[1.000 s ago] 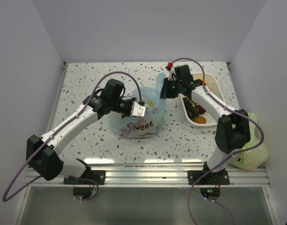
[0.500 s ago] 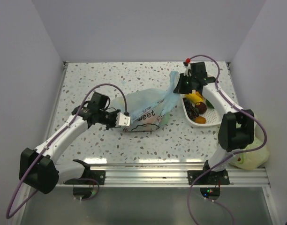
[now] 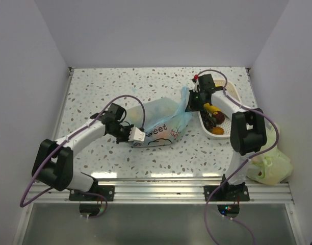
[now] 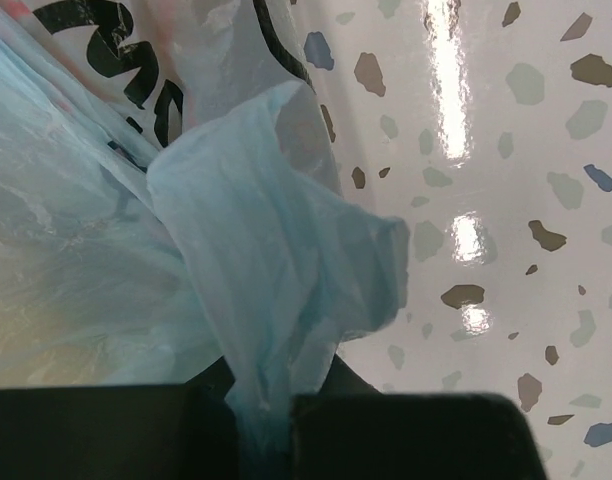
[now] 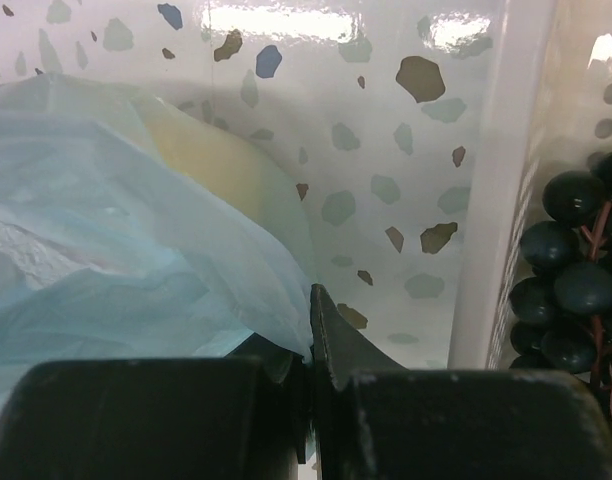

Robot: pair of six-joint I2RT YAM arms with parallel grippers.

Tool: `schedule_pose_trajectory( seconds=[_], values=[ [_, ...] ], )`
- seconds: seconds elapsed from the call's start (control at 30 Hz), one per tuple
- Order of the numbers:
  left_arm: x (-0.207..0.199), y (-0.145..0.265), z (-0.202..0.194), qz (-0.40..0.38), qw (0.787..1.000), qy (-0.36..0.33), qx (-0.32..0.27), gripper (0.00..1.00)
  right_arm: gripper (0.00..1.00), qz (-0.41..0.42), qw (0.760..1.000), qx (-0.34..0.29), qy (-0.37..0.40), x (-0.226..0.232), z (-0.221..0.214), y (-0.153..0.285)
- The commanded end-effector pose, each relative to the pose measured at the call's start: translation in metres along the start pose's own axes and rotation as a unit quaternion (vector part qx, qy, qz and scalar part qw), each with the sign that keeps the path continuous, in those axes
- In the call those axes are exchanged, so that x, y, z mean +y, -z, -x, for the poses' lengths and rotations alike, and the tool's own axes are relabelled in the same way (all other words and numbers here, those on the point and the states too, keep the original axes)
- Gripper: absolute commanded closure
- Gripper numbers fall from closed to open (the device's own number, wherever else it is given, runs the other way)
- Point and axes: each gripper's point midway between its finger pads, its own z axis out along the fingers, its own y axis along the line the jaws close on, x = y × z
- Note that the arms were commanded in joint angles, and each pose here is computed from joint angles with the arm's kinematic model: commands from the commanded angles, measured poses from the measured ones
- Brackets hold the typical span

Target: Place the fake fruits into the plastic bag and tie a complex knot

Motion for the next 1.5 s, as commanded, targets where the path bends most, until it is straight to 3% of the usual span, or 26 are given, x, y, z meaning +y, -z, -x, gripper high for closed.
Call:
schedule_pose_trajectory(
  seconds=[0.0,0.17,0.33,0.5,0.9,1.13,1.23,1.47],
  values=[
    [-0.008,0.000,-0.020,-0.021,0.999,0.009,0.046,1.00,1.00,-0.045,0.998,-0.030,0.018,-0.016,0.022,-0.002],
    [-0.015,0.008,-0.020,-0.034,0.998,0.004,0.058,1.00,1.00,-0.047,0.997,-0.040,0.040,-0.004,0.033,0.008],
    [0.007,0.039,0.041,-0.012,1.000,0.007,-0.010,1.00,1.00,0.002,0.992,-0.084,0.098,0.050,0.046,0.045],
    [0.010,0.043,0.097,-0.003,0.998,-0.021,-0.052,1.00,1.00,0.024,0.981,-0.105,0.162,0.091,0.038,0.067],
    [0.042,0.035,0.160,-0.036,0.986,0.072,-0.145,0.97,1.00,0.077,0.965,-0.124,0.218,0.130,0.020,0.088],
    [0.016,0.044,0.152,-0.045,0.987,0.030,-0.150,1.00,1.00,0.094,0.954,-0.164,0.231,0.133,0.029,0.113],
    [-0.011,0.040,0.128,-0.083,0.990,0.001,-0.111,1.00,1.00,0.095,0.960,-0.179,0.195,0.120,0.040,0.121],
    [-0.067,0.004,0.021,-0.176,0.983,0.007,0.055,1.00,1.00,0.096,0.977,-0.162,0.101,0.093,0.056,0.104]
  ],
)
